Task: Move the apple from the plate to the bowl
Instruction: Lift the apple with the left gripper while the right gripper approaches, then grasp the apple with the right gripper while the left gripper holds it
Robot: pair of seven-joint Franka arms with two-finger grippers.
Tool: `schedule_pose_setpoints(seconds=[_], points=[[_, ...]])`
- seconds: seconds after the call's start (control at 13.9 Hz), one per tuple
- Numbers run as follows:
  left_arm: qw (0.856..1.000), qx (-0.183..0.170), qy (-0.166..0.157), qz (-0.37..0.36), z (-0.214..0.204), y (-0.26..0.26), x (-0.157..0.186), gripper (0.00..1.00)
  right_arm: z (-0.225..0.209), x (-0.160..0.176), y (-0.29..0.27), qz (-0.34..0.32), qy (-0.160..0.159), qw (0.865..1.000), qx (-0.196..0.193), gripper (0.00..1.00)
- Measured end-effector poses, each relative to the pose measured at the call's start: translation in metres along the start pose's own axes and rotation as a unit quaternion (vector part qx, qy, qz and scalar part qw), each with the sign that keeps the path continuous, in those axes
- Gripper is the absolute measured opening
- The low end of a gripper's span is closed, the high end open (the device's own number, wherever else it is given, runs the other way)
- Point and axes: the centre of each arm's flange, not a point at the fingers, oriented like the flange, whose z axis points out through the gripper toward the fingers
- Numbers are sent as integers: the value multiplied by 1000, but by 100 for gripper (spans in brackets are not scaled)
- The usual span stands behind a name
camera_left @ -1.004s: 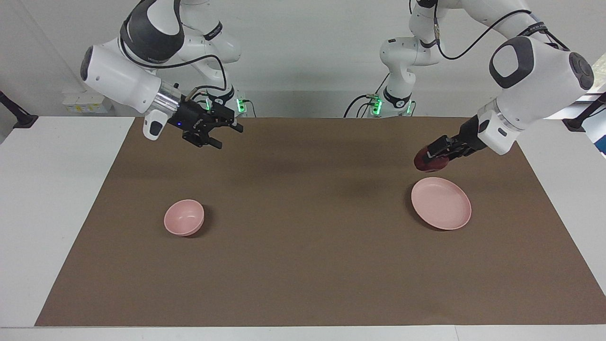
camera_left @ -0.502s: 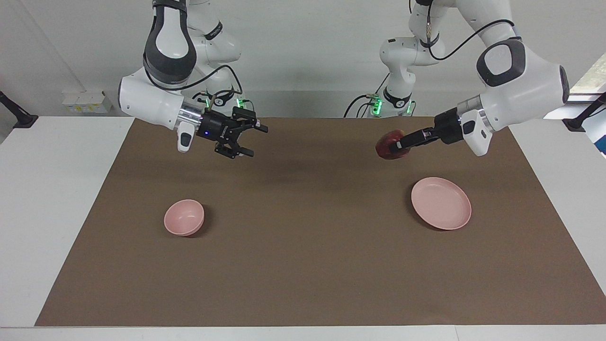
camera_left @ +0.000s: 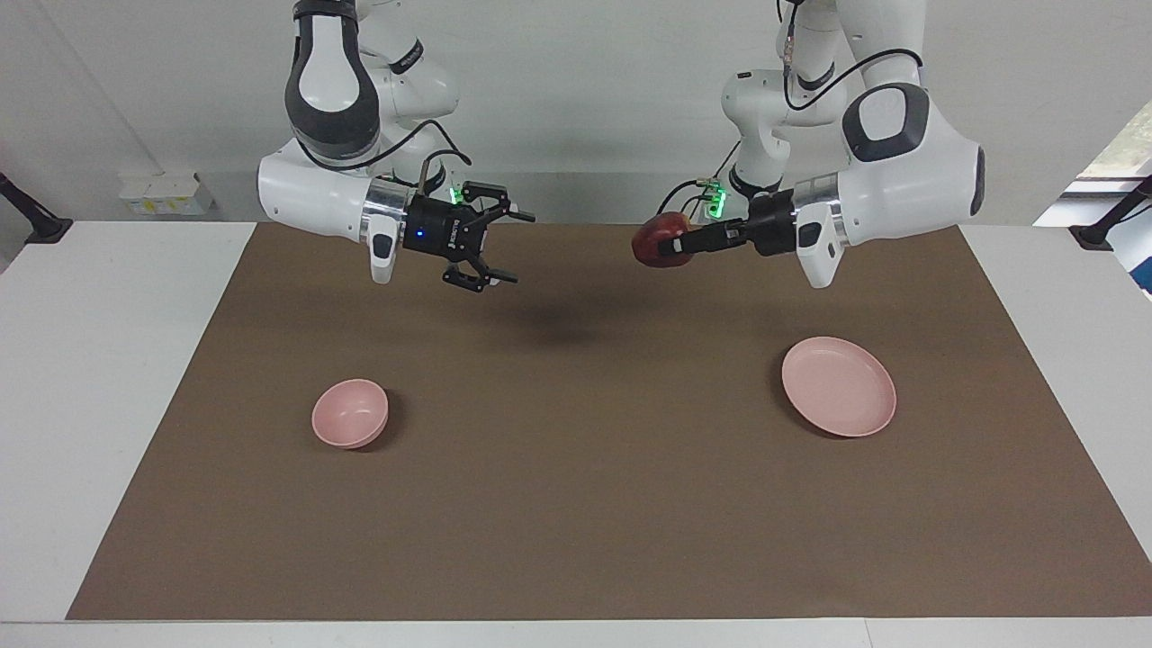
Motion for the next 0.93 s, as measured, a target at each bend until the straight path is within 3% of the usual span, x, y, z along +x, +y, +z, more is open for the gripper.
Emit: schedule_pose_setpoints(seconds=[0.22,0.5,0.93], points=[[999,-37,4,5,24,18,-10,79,0,-12,-10,6,13,1000,26,100],[998,-68,4,5,74,38,-31,79,-2,-27,-18,34,59,996,58,100],[996,-80,-28,-35,104,43,-47,79,-2,-32,-15,51,83,993,73,100]])
